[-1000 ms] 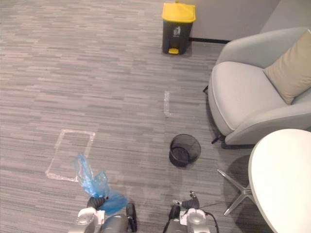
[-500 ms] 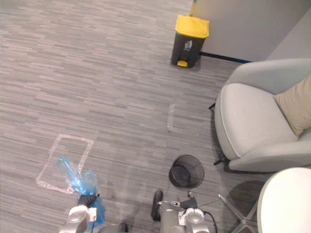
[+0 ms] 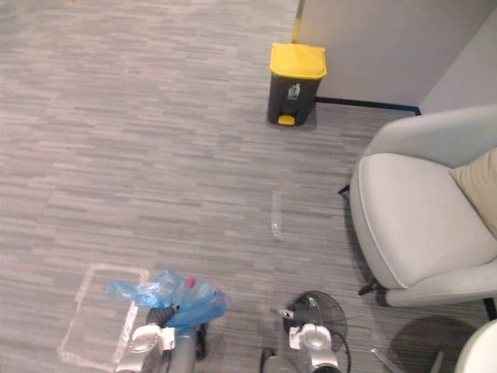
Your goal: Gather rubbish on tea table into small bin, then transfer packed bag to large trash can.
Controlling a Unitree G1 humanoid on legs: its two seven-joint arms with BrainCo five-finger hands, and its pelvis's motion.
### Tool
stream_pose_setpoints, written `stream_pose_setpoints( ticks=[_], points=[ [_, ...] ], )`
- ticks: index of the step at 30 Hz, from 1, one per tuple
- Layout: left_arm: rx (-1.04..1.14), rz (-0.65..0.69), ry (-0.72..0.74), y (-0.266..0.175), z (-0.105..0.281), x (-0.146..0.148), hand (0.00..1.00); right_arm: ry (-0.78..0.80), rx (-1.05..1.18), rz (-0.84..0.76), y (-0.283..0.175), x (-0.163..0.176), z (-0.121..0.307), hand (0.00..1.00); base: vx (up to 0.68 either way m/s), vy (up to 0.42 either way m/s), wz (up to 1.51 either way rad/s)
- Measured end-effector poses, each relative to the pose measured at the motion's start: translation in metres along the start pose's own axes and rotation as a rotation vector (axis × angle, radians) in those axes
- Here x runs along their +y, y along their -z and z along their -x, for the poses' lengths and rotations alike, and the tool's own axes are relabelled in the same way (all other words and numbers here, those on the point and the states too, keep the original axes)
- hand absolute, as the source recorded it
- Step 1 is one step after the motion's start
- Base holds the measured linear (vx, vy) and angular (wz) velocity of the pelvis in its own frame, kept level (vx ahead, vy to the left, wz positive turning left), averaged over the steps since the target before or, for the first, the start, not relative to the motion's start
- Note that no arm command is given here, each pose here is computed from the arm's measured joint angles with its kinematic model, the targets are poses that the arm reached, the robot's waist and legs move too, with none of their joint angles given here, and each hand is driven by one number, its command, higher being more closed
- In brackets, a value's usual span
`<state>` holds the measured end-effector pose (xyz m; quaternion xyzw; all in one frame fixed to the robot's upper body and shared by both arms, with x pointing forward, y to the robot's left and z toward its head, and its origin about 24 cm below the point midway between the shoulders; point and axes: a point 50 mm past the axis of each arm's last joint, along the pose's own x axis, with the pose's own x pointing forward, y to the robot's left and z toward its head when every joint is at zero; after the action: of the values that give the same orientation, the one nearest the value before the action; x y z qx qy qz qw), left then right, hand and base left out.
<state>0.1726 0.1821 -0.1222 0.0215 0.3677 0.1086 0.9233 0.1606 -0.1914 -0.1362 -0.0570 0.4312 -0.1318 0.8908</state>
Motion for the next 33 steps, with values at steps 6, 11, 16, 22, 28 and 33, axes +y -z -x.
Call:
stream_pose_setpoints(
  ticks=[6, 11, 16, 22, 28, 33],
  points=[
    [0.047, -0.030, -0.013, 0.014, 0.004, 0.008, 1.00, -0.008, 0.016, 0.015, 0.006, 0.002, 0.002, 0.00, 0.33, 0.193, -0.43],
    [0.044, -0.067, -0.027, 0.010, 0.001, 0.017, 1.00, -0.034, -0.013, 0.061, -0.001, 0.008, 0.001, 0.00, 0.31, -0.024, -0.14],
    [0.043, -0.064, -0.023, 0.008, 0.000, 0.015, 1.00, -0.014, -0.004, 0.080, -0.001, 0.000, -0.001, 0.00, 0.43, -0.144, 0.03],
    [0.032, -0.003, -0.027, 0.007, 0.001, 0.008, 1.00, -0.003, 0.026, 0.051, 0.010, -0.001, 0.003, 0.00, 0.42, -0.147, 0.18],
    [0.003, 0.034, 0.014, 0.004, 0.006, -0.006, 1.00, 0.004, 0.002, 0.002, 0.004, 0.002, 0.004, 0.00, 0.36, 0.127, -0.17],
    [0.025, 0.016, 0.028, 0.006, 0.004, -0.008, 1.00, 0.010, 0.068, -0.008, 0.019, 0.000, 0.005, 0.00, 0.37, 0.246, -0.07]
  ],
)
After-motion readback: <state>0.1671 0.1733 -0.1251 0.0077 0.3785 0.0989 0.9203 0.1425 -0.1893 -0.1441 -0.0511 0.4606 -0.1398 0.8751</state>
